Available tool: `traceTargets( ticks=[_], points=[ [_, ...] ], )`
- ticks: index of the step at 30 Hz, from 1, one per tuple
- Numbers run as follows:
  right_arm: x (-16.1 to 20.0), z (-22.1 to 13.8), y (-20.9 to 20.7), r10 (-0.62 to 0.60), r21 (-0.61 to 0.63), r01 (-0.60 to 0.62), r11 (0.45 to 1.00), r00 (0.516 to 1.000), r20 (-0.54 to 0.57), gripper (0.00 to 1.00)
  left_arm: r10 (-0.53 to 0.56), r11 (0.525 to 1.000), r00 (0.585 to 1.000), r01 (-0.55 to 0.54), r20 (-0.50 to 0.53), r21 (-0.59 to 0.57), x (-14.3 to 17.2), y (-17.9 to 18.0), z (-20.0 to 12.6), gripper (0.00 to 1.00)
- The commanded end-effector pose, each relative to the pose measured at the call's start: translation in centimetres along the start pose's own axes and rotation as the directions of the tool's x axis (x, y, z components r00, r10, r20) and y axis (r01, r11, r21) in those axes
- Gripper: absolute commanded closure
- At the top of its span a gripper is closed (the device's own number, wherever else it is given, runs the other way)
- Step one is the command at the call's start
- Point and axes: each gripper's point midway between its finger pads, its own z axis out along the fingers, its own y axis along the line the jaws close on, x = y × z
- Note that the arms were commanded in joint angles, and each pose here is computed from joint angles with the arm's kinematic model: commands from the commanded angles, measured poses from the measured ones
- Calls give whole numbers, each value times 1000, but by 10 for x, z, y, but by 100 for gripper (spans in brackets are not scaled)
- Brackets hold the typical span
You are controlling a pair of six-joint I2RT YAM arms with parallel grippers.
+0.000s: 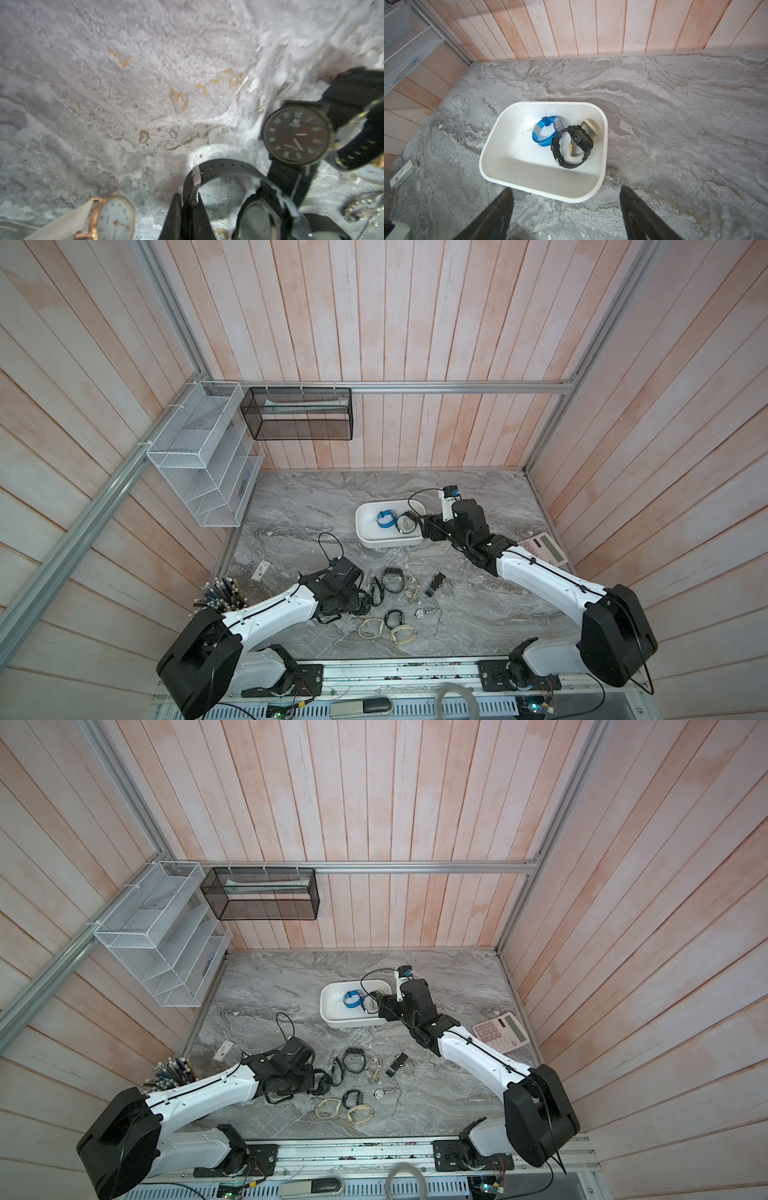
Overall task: Put the watch into the storage box
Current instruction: Pick up the watch at the center of the board, then place the watch in the storage box.
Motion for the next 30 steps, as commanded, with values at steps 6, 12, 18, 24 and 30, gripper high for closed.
traceTargets(
  ticks=[6, 12, 18, 24, 30],
  points=[
    [-5, -11, -9, 5, 20, -5, 1000, 1000, 27, 18, 37, 990, 971, -67, 236, 122, -97, -52, -55, 100],
    [-2, -21, -17, 13, 31, -14, 999, 999, 31, 18, 108, 981, 933, -156, 343, 113, -179, -88, -64, 100],
    [6, -30, -26, 32, 44, -34, 998, 999, 30, 18, 126, 981, 920, -170, 370, 88, -239, -95, -42, 100],
    [12, -36, -32, 47, 55, -48, 997, 999, 24, 18, 134, 983, 924, -170, 357, 73, -264, -102, -13, 100],
    [23, -39, -34, 70, 51, -70, 996, 998, 8, 18, 125, 988, 935, -148, 332, 43, -274, -98, 22, 100]
  ],
)
